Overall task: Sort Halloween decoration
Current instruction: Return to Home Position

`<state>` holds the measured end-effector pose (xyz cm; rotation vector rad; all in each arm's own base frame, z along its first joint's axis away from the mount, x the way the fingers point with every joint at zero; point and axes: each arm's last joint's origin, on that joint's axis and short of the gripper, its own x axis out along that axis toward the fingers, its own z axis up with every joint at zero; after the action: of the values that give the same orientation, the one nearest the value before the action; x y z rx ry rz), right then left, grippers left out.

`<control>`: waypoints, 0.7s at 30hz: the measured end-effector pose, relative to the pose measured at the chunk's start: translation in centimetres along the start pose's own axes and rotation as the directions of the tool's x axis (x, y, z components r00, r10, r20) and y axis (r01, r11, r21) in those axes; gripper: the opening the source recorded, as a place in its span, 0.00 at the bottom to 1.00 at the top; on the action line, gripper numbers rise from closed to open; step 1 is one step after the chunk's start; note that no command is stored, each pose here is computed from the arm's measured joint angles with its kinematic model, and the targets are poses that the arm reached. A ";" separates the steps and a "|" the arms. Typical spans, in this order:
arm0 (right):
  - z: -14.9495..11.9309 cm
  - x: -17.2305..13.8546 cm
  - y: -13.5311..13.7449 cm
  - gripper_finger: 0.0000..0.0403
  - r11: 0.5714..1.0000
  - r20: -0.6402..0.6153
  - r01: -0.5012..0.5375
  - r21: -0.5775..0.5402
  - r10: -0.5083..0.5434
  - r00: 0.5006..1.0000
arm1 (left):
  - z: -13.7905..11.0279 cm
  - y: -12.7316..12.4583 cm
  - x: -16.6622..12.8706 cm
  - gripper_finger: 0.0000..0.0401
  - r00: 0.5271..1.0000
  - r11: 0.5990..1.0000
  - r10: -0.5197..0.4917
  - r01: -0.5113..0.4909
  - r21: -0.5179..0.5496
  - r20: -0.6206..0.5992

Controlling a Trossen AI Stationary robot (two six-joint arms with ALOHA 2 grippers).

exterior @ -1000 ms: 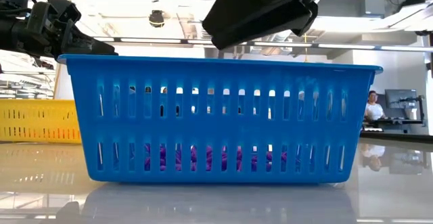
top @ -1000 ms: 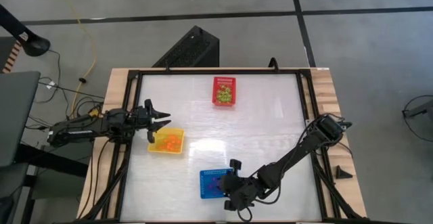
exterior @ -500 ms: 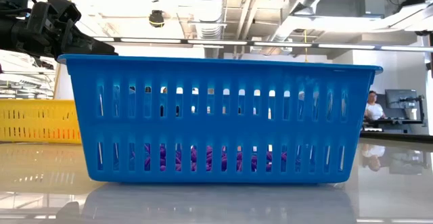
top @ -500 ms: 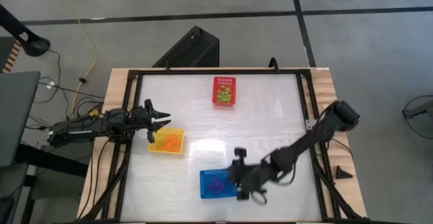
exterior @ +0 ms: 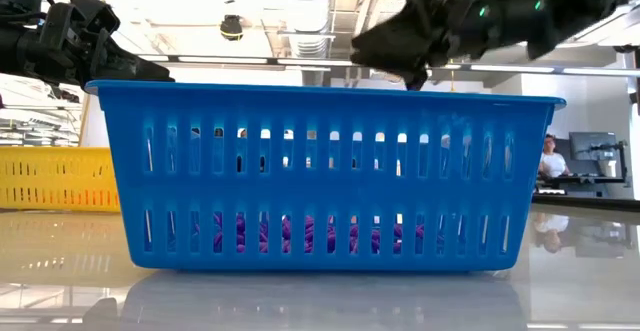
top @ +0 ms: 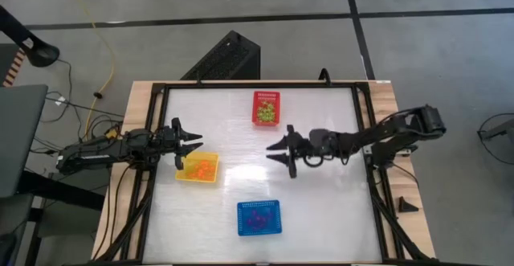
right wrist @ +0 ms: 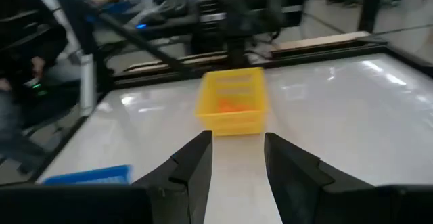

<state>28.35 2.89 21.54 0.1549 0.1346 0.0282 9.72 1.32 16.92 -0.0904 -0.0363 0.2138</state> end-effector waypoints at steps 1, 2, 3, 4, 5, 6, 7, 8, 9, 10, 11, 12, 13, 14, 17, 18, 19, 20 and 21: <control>-0.2 -0.1 -0.8 0.41 1.000 0.012 0.011 0.005 -0.011 1.000 | 0.0 0.0 0.0 0.29 1.000 1.000 0.000 0.000 0.000 0.000; -0.2 -0.1 -1.5 0.41 1.000 0.022 0.017 0.009 -0.017 1.000 | 0.0 0.0 0.0 0.29 1.000 1.000 0.000 0.000 0.000 0.000; -0.4 -0.1 -2.2 0.41 1.000 0.023 0.017 0.011 -0.017 1.000 | 0.0 0.0 0.0 0.29 1.000 1.000 0.000 0.000 0.000 0.000; -0.5 0.0 -2.7 0.41 1.000 0.014 0.015 0.015 -0.015 1.000 | 0.0 0.0 0.0 0.29 1.000 1.000 0.000 0.000 0.000 0.000; -0.6 0.1 -3.2 0.41 0.999 0.008 0.009 0.033 -0.009 1.000 | 0.0 0.0 0.0 0.29 1.000 1.000 0.000 0.000 0.000 0.000; -0.9 0.3 -3.7 0.41 0.998 -0.003 -0.005 0.064 0.005 1.000 | 0.0 0.0 0.0 0.29 1.000 1.000 -0.001 0.001 0.000 0.000; -1.1 0.5 -4.2 0.41 0.994 -0.003 -0.041 0.099 0.042 0.999 | 0.0 0.0 0.0 0.29 1.000 1.000 0.000 0.000 0.000 0.000; -1.1 0.7 -4.6 0.41 0.987 0.013 -0.103 0.120 0.102 0.995 | 0.0 0.0 0.0 0.29 1.000 1.000 0.000 0.000 0.000 0.000; -1.2 0.9 -5.0 0.41 0.977 0.035 -0.170 0.130 0.167 0.985 | 0.0 0.0 0.0 0.29 1.000 1.000 -0.001 0.001 0.000 0.000; -1.2 1.1 -5.3 0.41 0.964 0.066 -0.237 0.122 0.230 0.971 | 0.0 0.0 0.0 0.29 1.000 1.000 0.000 0.000 0.000 0.000; -1.2 1.3 -5.7 0.41 0.950 0.100 -0.290 0.112 0.280 0.955 | 0.0 0.0 0.0 0.29 1.000 1.000 0.000 0.000 0.000 0.000; -1.3 1.4 -6.2 0.41 0.941 0.124 -0.321 0.104 0.308 0.943 | 0.0 0.0 0.0 0.29 1.000 1.000 0.000 0.000 0.000 0.000; -1.5 1.6 -6.7 0.41 0.937 0.143 -0.335 0.100 0.319 0.937 | 0.0 0.0 0.0 0.29 1.000 1.000 0.000 0.000 0.000 0.000; -1.7 1.7 -7.3 0.41 0.938 0.161 -0.331 0.101 0.313 0.936 | 0.0 0.0 0.0 0.29 1.000 1.000 0.001 -0.001 0.000 0.000; -2.3 1.9 -9.0 0.41 0.951 0.213 -0.296 0.090 0.272 0.939 | 0.0 0.0 0.0 0.29 1.000 1.000 0.000 0.000 0.000 0.000; -2.4 1.9 -9.5 0.41 0.954 0.227 -0.285 0.095 0.258 0.939 | 0.0 0.0 0.0 0.29 1.000 1.000 0.001 -0.001 0.000 0.000; -2.5 1.9 -10.0 0.41 0.955 0.239 -0.277 0.107 0.246 0.939 | 0.0 0.0 0.0 0.29 1.000 1.000 0.001 -0.001 0.000 0.000; -2.6 1.8 -10.5 0.41 0.955 0.247 -0.269 0.125 0.233 0.941 | 0.0 0.0 0.0 0.29 1.000 1.000 0.001 -0.001 0.000 0.000; -2.7 1.8 -10.9 0.41 0.955 0.249 -0.260 0.143 0.220 0.943 | 0.0 0.0 0.0 0.29 1.000 1.000 0.001 -0.001 0.000 0.000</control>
<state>29.92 -7.42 16.96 0.3477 -0.1166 0.2429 9.72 1.32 16.93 -0.0902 -0.0367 0.2147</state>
